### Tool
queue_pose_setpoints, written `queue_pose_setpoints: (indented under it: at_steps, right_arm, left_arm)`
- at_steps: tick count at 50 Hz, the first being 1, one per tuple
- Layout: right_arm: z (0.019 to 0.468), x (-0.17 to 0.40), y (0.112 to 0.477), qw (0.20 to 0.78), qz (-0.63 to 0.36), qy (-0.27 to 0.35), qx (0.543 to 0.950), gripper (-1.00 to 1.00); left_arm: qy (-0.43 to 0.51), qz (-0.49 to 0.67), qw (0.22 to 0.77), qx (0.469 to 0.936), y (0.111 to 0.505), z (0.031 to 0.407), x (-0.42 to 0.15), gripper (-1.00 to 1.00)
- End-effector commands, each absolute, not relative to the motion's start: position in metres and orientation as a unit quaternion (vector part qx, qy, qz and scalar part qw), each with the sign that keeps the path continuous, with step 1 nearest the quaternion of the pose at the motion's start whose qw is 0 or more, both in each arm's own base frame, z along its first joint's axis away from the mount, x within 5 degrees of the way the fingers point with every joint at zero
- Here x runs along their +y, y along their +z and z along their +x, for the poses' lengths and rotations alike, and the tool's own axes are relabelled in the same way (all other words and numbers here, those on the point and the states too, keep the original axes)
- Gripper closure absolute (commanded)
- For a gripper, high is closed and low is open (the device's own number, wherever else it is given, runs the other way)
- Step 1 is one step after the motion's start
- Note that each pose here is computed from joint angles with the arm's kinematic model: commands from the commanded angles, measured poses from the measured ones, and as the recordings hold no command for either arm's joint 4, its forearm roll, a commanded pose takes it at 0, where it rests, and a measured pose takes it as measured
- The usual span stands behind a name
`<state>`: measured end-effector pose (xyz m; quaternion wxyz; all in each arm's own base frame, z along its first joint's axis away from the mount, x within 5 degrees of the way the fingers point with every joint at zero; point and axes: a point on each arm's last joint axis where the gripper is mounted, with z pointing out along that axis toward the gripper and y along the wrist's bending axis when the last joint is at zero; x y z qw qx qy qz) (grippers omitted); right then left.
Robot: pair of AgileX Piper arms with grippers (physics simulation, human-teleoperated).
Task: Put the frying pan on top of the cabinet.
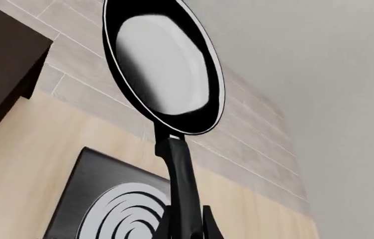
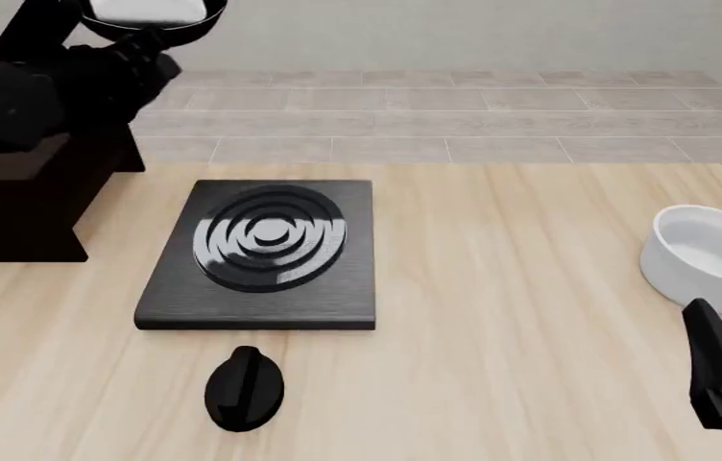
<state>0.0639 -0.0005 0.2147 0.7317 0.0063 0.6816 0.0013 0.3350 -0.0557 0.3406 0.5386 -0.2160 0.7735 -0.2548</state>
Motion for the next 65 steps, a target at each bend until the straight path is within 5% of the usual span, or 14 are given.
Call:
queue_pose_setpoints:
  at_steps: [1,22,65]
  right_arm:
    - [0.064,0.000,0.215,0.731,0.005,0.002,0.682,-1.00]
    - [0.058,0.000,0.213,0.732,0.001,-0.001,0.681,-1.00]
    - [0.059,0.000,0.213,0.732,0.001,0.001,0.681,-1.00]
  left_arm:
    - [-0.189,-0.194,0.582,0.766,0.357,0.323,-0.021,1.00]
    - [-0.175,-0.269,0.590,0.741,0.361,0.284,0.017,1.00]
    - [-0.176,-0.349,0.573,0.721,0.321,0.279,0.043,1.00]
